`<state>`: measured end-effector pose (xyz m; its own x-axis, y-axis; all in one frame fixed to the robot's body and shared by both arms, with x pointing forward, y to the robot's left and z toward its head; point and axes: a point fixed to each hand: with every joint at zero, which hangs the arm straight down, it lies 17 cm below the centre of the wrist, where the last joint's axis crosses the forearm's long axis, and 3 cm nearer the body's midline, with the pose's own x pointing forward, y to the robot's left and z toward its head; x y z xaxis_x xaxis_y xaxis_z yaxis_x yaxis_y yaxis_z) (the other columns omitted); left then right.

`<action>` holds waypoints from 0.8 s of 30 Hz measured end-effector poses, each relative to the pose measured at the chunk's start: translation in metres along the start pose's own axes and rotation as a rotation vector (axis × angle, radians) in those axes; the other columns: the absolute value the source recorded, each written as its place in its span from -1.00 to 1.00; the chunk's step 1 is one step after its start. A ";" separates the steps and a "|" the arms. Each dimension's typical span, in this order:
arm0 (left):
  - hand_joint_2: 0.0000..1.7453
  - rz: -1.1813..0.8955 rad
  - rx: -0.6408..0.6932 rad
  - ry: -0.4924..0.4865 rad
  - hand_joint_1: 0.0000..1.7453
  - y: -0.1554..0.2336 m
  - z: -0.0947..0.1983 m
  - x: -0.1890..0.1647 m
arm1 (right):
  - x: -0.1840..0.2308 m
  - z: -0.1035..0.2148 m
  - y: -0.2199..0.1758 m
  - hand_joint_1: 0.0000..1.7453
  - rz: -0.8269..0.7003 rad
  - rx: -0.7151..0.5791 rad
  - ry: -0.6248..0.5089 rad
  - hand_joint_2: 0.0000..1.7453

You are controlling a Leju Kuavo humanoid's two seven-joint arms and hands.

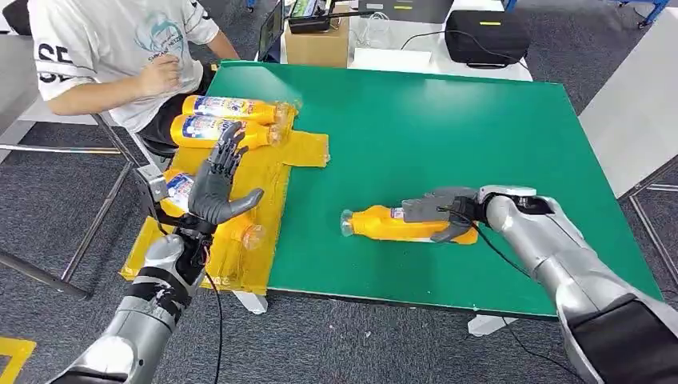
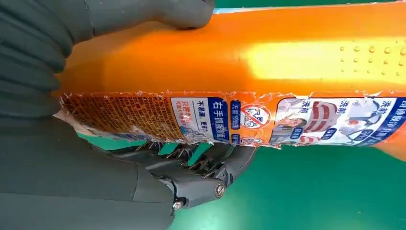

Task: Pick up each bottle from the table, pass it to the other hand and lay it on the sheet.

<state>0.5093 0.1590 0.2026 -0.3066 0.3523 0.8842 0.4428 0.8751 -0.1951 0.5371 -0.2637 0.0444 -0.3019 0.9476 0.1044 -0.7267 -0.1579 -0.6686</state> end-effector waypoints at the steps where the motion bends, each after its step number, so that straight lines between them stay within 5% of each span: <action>1: 1.00 0.001 0.001 0.002 -1.00 0.000 0.000 -0.001 | -0.001 0.000 -0.001 1.00 0.003 0.001 0.001 1.00; 6: 1.00 0.000 0.036 0.007 -1.00 0.007 0.000 -0.003 | 0.005 -0.002 -0.013 1.00 -0.069 -0.050 -0.005 1.00; 12: 1.00 -0.046 0.148 0.060 -1.00 0.026 0.016 -0.016 | 0.028 -0.015 -0.058 1.00 -0.258 -0.484 0.019 1.00; 19: 1.00 -0.097 0.304 0.103 -1.00 0.042 0.021 -0.022 | 0.145 0.005 -0.041 1.00 -0.600 -0.750 -0.281 1.00; 24: 1.00 -0.049 0.272 0.130 -1.00 0.022 0.013 -0.029 | 0.193 0.045 -0.052 1.00 -0.764 -0.905 -0.457 1.00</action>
<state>0.5171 0.1721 0.1672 -0.2035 0.2770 0.9391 0.1827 0.9530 -0.2416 0.4885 -0.0854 0.1323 -0.3093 0.5026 0.8073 -0.1835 0.8014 -0.5692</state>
